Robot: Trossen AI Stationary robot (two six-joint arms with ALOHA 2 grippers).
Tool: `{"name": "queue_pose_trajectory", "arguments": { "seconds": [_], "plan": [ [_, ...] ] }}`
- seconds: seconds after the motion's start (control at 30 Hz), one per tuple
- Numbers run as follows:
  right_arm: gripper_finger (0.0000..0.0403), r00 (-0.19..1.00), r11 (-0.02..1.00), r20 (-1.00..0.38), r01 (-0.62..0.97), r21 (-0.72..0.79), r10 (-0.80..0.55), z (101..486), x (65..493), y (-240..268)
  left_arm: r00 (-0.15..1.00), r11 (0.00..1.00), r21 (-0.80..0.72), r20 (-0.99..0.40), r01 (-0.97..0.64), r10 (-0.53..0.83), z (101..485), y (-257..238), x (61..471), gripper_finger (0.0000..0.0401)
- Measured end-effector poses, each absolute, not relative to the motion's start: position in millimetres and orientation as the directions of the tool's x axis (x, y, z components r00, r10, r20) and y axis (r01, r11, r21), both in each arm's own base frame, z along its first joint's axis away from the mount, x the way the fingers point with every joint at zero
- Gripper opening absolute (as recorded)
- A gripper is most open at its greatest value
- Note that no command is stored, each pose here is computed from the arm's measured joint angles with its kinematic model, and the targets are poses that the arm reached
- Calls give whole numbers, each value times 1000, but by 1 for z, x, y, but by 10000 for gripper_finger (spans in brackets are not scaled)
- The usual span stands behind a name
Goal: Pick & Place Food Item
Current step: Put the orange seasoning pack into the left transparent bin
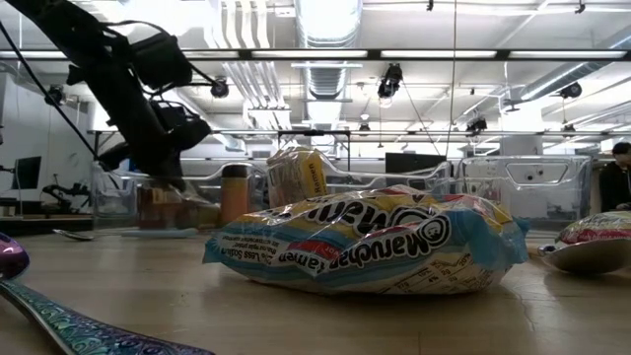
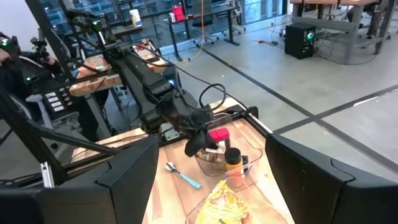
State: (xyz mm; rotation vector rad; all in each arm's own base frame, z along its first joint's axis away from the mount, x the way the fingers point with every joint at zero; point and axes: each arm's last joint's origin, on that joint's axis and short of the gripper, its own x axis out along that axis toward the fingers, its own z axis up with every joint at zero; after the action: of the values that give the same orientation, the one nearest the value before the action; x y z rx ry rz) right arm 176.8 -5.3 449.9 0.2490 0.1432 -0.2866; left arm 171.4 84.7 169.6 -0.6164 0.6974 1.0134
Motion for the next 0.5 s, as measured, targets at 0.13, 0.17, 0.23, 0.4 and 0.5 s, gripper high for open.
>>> {"name": "queue_pose_trajectory", "arguments": {
  "seconds": [0.13, 0.17, 0.23, 0.4, 0.5],
  "plan": [
    [292, 949, 929, -174, 296, 222, -261, 450, 177, -5, 349, 456, -102, -793, -884, 499, 167, 83, 170, 0],
    [292, 949, 928, -174, 297, 223, -262, 450, 177, -5, 344, 460, -96, -798, -883, 494, 166, 83, 169, 0],
    [292, 949, 928, -174, 297, 224, -262, 450, 177, -5, 342, 496, -68, -804, -866, 487, 166, 82, 169, 0],
    [292, 949, 928, -174, 297, 224, -262, 450, 177, -5, 361, 615, -13, -819, -788, 446, 165, 81, 169, 0],
    [292, 949, 928, -174, 297, 224, -262, 450, 177, -5, 375, 666, 2, -825, -746, 422, 165, 80, 169, 0]
  ]
}}
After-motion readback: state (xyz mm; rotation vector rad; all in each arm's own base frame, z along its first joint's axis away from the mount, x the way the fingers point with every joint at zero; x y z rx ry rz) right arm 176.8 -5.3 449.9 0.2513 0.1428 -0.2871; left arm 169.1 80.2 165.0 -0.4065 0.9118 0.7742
